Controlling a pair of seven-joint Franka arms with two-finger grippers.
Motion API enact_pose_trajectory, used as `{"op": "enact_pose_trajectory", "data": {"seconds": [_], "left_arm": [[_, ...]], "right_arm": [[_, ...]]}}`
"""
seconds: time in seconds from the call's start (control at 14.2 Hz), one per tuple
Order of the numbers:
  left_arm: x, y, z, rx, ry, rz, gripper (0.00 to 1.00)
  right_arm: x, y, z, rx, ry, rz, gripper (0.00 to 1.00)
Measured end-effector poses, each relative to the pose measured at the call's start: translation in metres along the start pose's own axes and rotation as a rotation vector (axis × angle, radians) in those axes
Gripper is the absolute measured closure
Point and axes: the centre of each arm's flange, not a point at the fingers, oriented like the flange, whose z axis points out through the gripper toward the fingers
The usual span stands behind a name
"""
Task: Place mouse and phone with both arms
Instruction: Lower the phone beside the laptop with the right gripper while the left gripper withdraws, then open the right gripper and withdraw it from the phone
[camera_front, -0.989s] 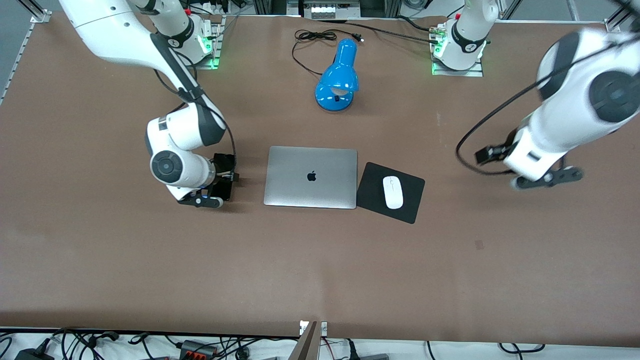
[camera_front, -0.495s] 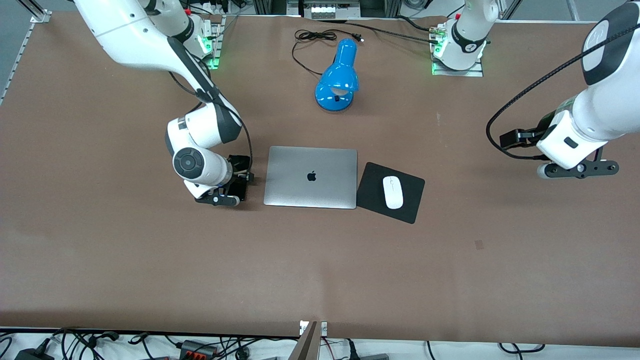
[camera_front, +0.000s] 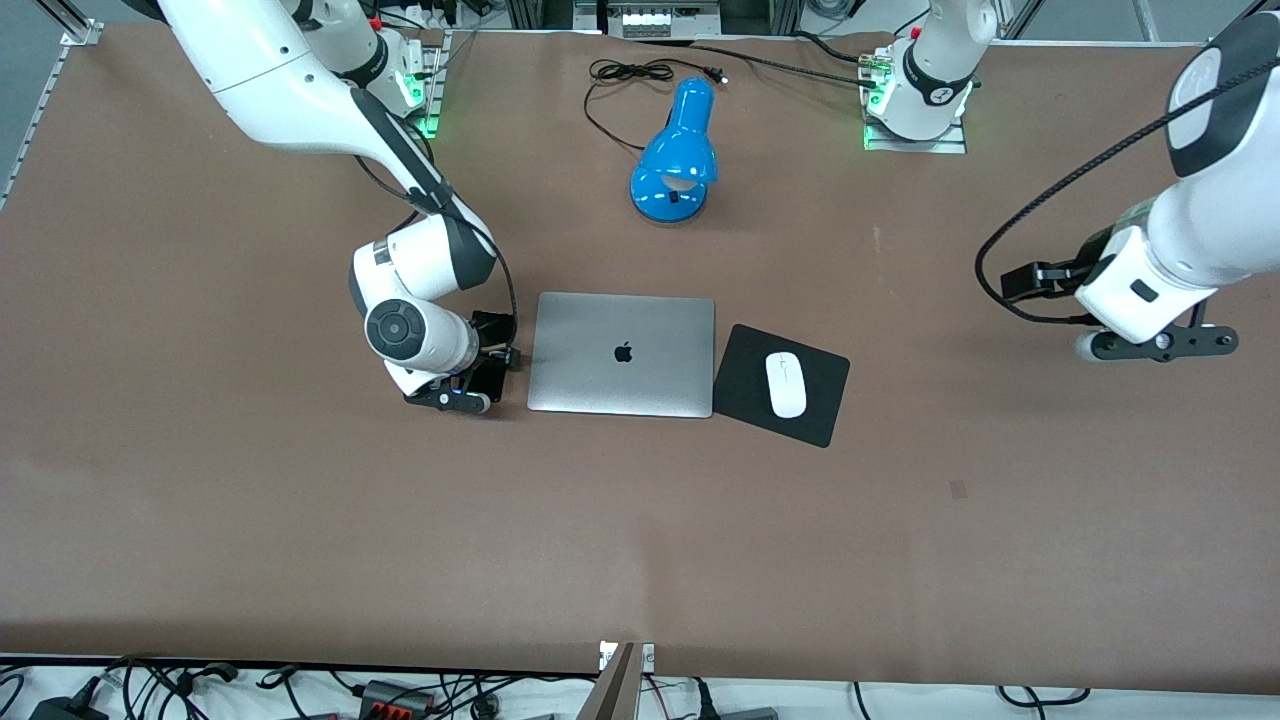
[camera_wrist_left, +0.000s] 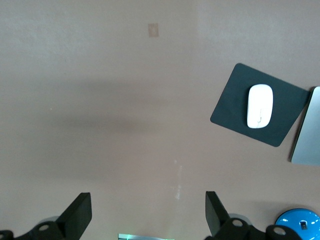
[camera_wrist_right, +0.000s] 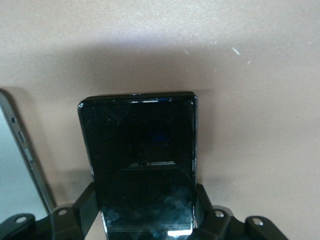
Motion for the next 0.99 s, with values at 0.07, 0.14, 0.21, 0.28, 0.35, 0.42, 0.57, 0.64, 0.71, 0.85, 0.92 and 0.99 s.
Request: {"op": "enact_pose_trajectory", "data": {"seconds": [0.07,0.14,0.21,0.28,0.35,0.42,0.57,0.64,0.71,0.85,0.92,0.99], "left_arm": [[0.004,-0.004,-0.004,-0.007,0.009,-0.003,0.0],[0.007,-0.008,-0.006,-0.022,0.012,-0.005,0.0],[0.009,-0.011,-0.007,-0.047,0.011,-0.01,0.0],[0.011,-0.014,-0.007,-0.064,0.01,-0.015,0.0],[0.011,-0.017,-0.008,-0.069,0.013,-0.019,0.0],[0.01,-0.016,-0.012,-0.061,0.022,-0.017,0.0],[0.002,-0.004,-0.022,-0.008,0.048,-0.01,0.0],[-0.003,0.0,-0.025,0.011,0.059,-0.025,0.0],[-0.006,-0.001,-0.027,0.021,0.068,-0.037,0.0],[-0.018,-0.006,-0.027,0.031,0.087,-0.049,0.0],[-0.027,-0.003,-0.027,0.035,0.094,-0.044,0.0],[-0.036,0.003,-0.029,0.039,0.103,-0.032,0.0]], "right_arm": [[0.0,-0.001,0.0,0.0,0.0,0.0,0.2],[0.0,-0.001,0.0,0.0,0.0,-0.001,0.2],[0.0,-0.001,0.0,0.0,0.001,0.0,0.2],[0.0,0.0,0.0,0.001,0.001,0.0,0.2],[0.0,0.0,0.0,0.001,0.002,0.0,0.2],[0.0,0.0,0.0,0.001,0.002,0.0,0.2],[0.001,-0.001,-0.002,0.004,0.008,0.001,0.15],[0.003,-0.001,-0.004,0.007,0.013,0.001,0.07],[0.005,-0.002,-0.009,0.012,0.022,0.002,0.0],[0.011,-0.007,-0.032,0.031,0.06,-0.001,0.0],[0.013,-0.009,-0.05,0.042,0.083,-0.004,0.0],[0.014,-0.011,-0.071,0.05,0.105,-0.007,0.0]]}}
